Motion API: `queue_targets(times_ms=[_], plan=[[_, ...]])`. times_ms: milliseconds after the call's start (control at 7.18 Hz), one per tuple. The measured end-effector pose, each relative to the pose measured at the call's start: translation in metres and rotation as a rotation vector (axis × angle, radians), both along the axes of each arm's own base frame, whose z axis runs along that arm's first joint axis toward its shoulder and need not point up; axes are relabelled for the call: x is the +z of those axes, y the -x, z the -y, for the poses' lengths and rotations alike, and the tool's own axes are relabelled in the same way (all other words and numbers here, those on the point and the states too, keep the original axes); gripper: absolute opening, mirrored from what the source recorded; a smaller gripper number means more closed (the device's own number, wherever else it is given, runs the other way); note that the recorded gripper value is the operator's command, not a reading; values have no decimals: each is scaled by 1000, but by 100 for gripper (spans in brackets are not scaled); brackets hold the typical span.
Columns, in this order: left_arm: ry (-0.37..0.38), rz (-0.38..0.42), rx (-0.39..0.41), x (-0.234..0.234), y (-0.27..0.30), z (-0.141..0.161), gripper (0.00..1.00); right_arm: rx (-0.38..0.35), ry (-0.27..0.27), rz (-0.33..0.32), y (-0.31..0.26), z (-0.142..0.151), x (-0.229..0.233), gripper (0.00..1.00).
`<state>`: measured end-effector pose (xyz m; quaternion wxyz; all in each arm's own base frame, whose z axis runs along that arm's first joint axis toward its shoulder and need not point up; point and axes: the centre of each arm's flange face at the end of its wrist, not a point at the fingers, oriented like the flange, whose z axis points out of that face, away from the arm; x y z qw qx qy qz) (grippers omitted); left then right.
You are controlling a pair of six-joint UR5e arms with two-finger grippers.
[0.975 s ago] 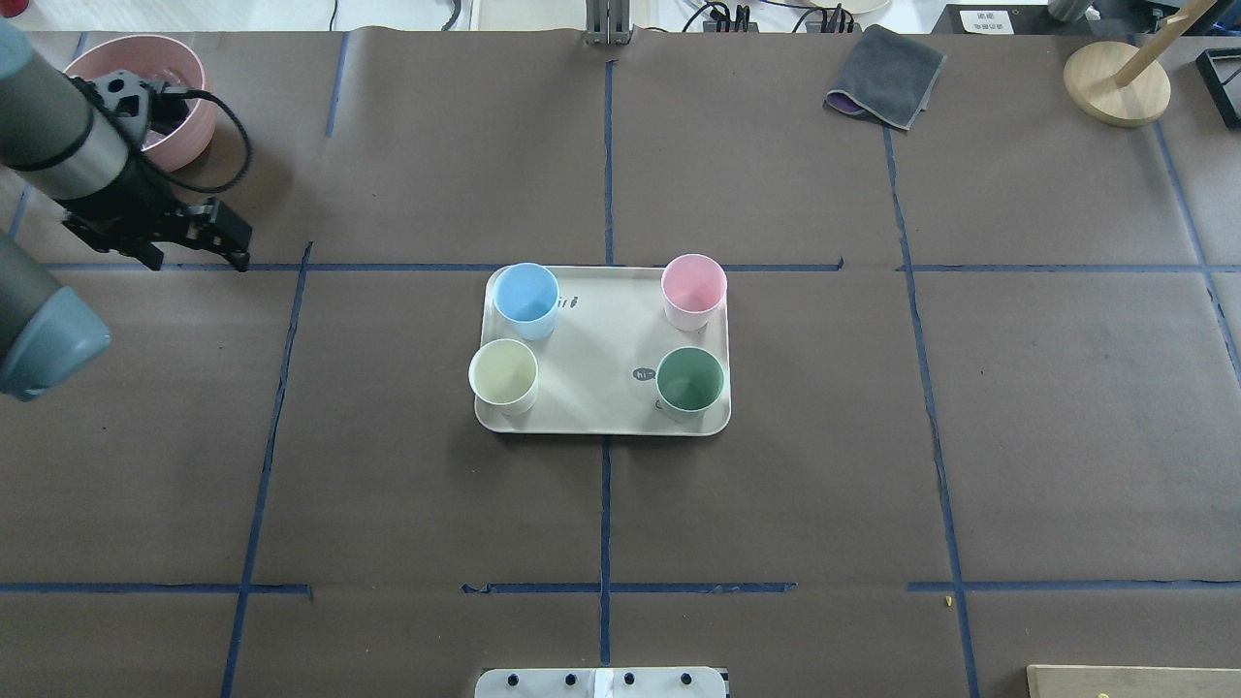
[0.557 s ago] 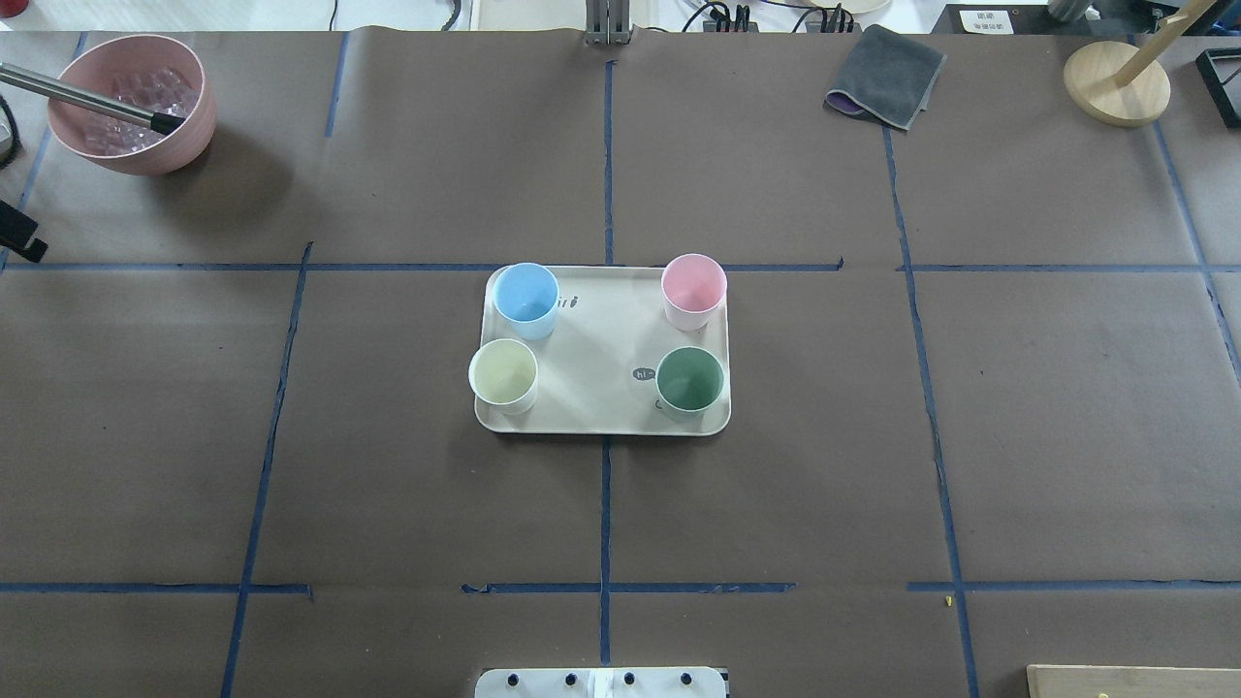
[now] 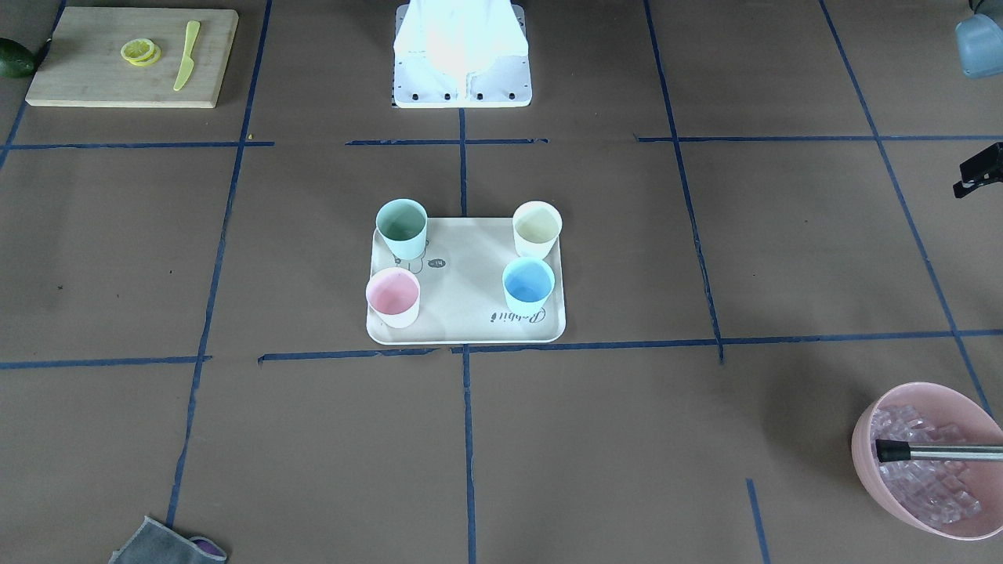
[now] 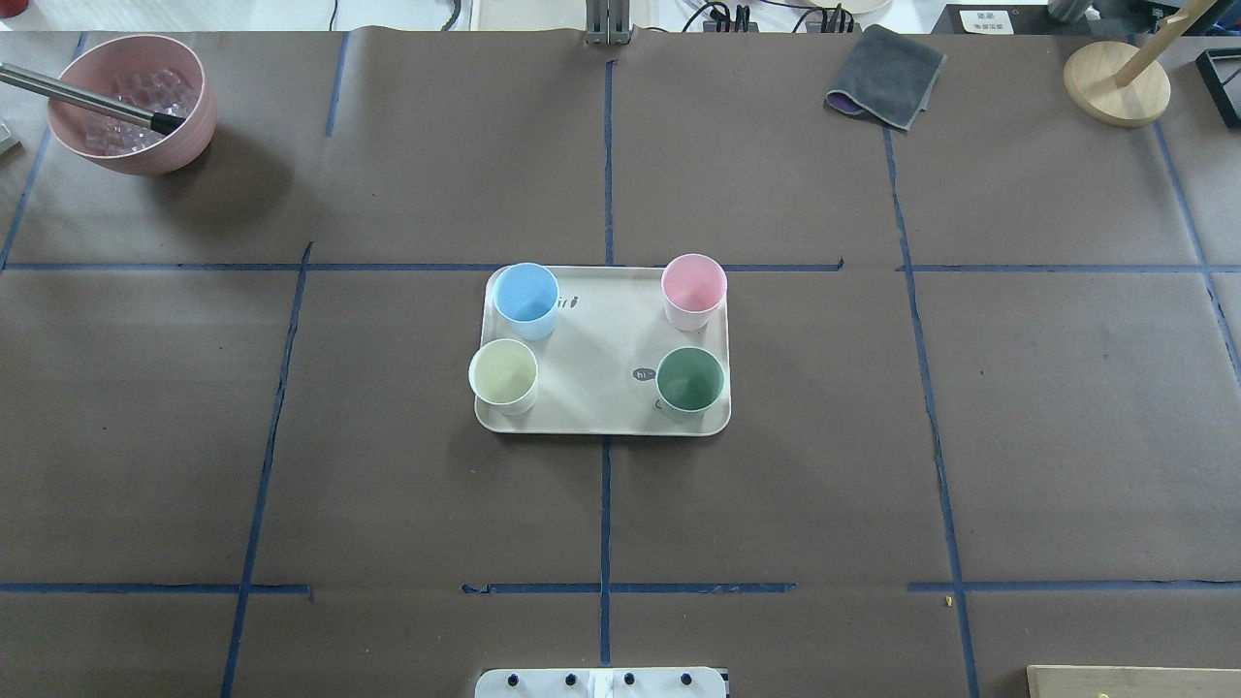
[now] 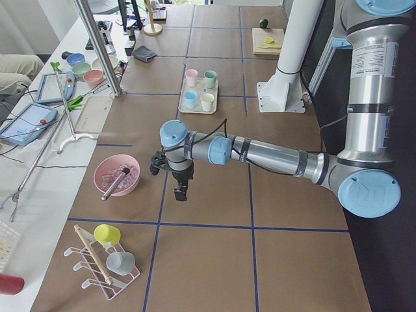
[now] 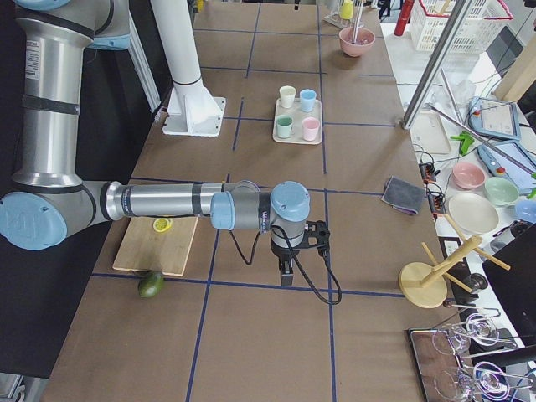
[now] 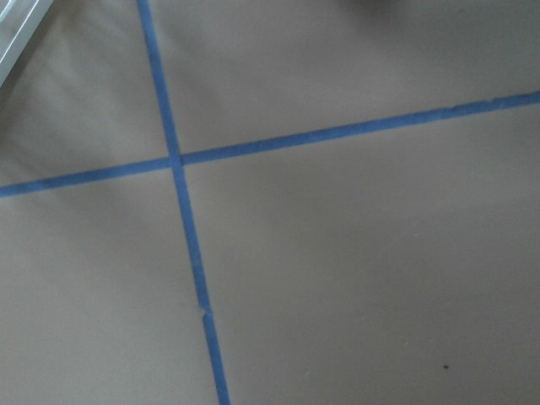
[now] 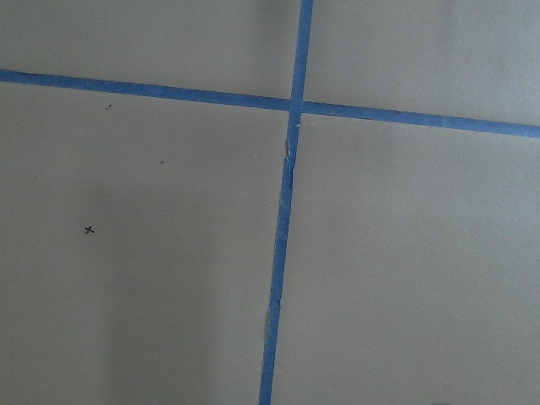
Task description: Place all cups on tray
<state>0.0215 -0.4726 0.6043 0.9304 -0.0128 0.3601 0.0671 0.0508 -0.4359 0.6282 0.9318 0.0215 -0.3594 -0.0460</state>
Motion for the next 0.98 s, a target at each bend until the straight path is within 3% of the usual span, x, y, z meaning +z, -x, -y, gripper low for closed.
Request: queue_targets(times_ms=[418, 975], plan=[[36, -50, -16, 7, 7, -8, 100, 0, -2, 1, 0, 0, -1, 100], [56, -51, -16, 15, 9, -18, 100, -2, 4, 44, 3, 0, -2, 100]])
